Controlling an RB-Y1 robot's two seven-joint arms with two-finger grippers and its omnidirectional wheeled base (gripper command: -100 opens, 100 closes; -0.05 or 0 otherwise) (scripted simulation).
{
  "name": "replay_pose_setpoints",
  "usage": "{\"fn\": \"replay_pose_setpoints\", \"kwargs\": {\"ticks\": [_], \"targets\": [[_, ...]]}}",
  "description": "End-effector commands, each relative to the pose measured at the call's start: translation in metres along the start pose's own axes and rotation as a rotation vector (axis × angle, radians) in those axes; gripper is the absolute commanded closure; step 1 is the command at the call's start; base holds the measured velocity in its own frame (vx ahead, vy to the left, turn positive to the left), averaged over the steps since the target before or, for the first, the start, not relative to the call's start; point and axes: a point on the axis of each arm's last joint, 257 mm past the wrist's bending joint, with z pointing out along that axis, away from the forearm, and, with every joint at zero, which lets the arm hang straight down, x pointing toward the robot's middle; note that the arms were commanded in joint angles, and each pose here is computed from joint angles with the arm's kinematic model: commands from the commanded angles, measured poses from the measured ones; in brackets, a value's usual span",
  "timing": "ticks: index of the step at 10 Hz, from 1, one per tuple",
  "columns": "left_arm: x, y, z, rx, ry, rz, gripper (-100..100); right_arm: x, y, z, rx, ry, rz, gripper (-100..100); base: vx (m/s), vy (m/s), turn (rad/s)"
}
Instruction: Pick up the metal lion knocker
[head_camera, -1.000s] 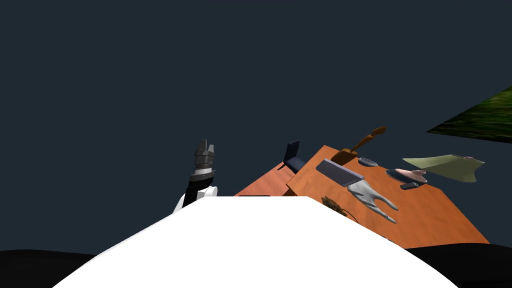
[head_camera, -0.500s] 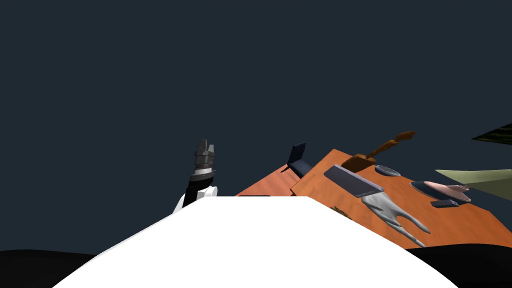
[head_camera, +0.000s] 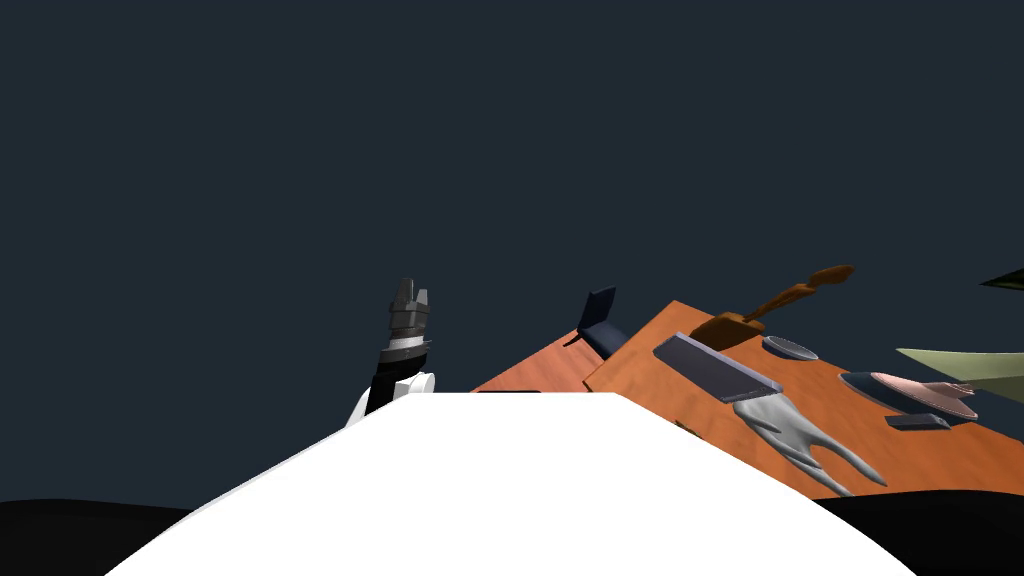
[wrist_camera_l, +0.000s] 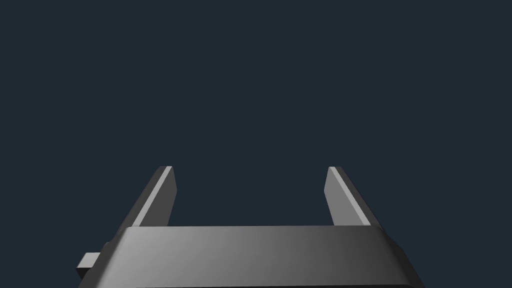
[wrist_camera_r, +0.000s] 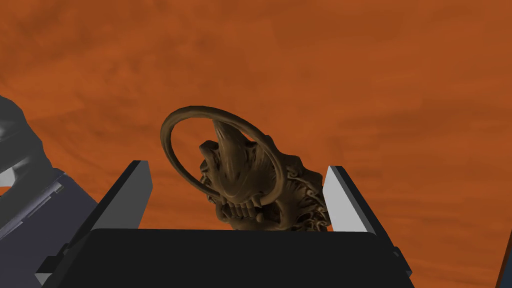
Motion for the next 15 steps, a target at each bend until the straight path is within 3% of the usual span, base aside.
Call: {"fn": "replay_pose_setpoints", "kwargs": {"ticks": [1,2,3,4,7,8,11,12,15], "targets": [[0.000,0.000,0.000,0.000,0.000,0.000,0,0.010,0.006,0.001,-0.007,0.021,-0.005,-100,0.042,0.010,0.138],[0.000,0.000,0.000,0.000,0.000,0.000,0,0.006,0.002,0.000,-0.003,0.013,-0.001,-100,0.015,0.001,0.025],[0.000,0.000,0.000,0.000,0.000,0.000,0,0.007,0.003,0.000,-0.004,0.014,-0.003,0,0.000,0.000,0.000],[0.000,0.000,0.000,0.000,0.000,0.000,0,-0.003,0.001,0.002,0.004,0.003,-0.063,-100,0.004,-0.016,-0.017],[0.000,0.000,0.000,0.000,0.000,0.000,0,-0.007,0.001,0.003,0.007,-0.016,-0.020,-100,0.002,-0.013,-0.001],[0.000,0.000,0.000,0.000,0.000,0.000,0,-0.014,0.001,0.004,0.011,-0.020,-0.086,-100,0.002,-0.017,-0.020],[0.000,0.000,0.000,0.000,0.000,0.000,0,-0.018,0.001,0.004,0.015,-0.041,-0.033,-100,0.002,-0.011,-0.001],[0.000,0.000,0.000,0.000,0.000,0.000,0,-0.023,0.003,0.006,0.017,-0.041,-0.103,-100,0.003,-0.016,-0.022],[0.000,0.000,0.000,0.000,0.000,0.000,0,-0.026,0.003,0.006,0.020,-0.059,-0.043,-100,0.003,-0.011,0.000]]}}
